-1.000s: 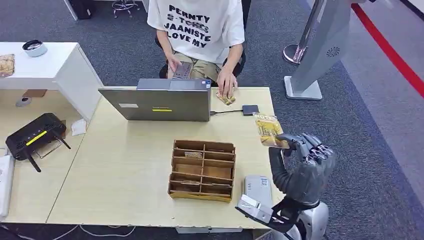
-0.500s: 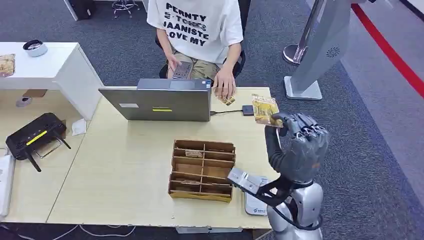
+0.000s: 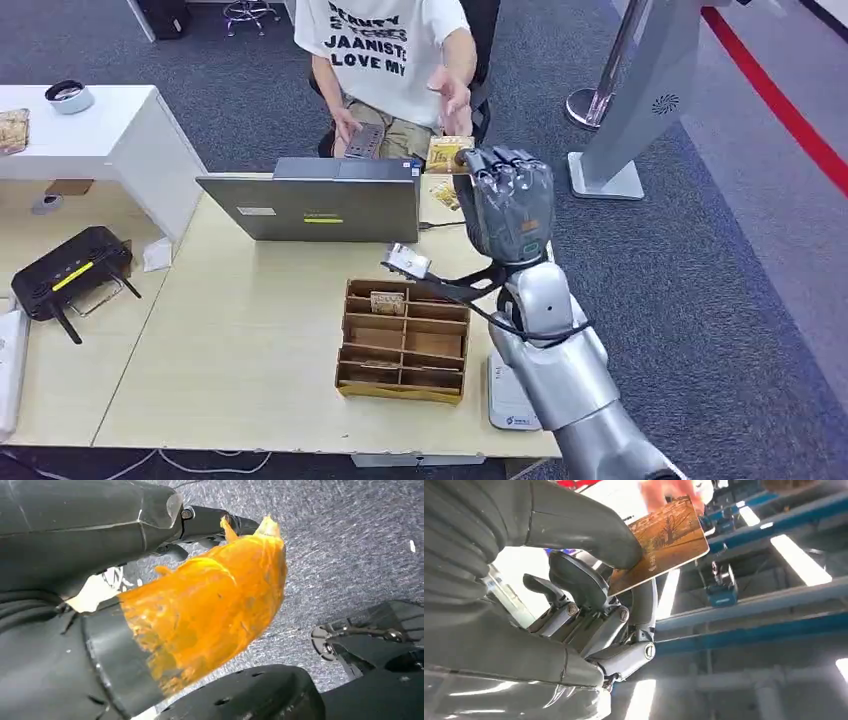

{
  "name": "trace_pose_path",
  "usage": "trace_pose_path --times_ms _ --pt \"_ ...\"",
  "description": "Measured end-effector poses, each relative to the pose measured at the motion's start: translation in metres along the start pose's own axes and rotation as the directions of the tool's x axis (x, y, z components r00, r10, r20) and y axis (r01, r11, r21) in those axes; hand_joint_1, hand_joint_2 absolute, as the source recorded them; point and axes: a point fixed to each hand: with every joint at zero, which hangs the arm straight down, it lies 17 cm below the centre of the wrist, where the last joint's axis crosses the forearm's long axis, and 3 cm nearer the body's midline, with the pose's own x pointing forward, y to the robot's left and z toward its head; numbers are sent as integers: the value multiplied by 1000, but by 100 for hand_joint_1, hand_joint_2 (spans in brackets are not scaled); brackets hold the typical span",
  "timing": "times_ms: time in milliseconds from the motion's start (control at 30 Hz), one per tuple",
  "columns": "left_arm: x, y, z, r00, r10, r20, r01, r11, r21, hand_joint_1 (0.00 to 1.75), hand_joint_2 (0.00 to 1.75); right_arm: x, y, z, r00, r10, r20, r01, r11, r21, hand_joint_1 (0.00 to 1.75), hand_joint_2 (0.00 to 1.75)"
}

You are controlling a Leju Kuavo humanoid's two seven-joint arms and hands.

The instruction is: Pass the card to the sensor for recognition and then transmit it.

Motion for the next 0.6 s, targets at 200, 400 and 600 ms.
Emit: trace_pose_path --times_ms 200,400,600 --pt "4 2 0 1000 -30 7 30 1000 3 0 0 -2 38 -9 996 76 50 -81 993 85 175 175" --pt "4 2 0 999 -37 7 37 999 2 0 0 -10 63 -6 992 109 61 -117 981 153 0 0" --pt "4 1 0 999 -35 7 35 999 1 0 0 -13 76 1 994 93 55 -102 976 195 0 0"
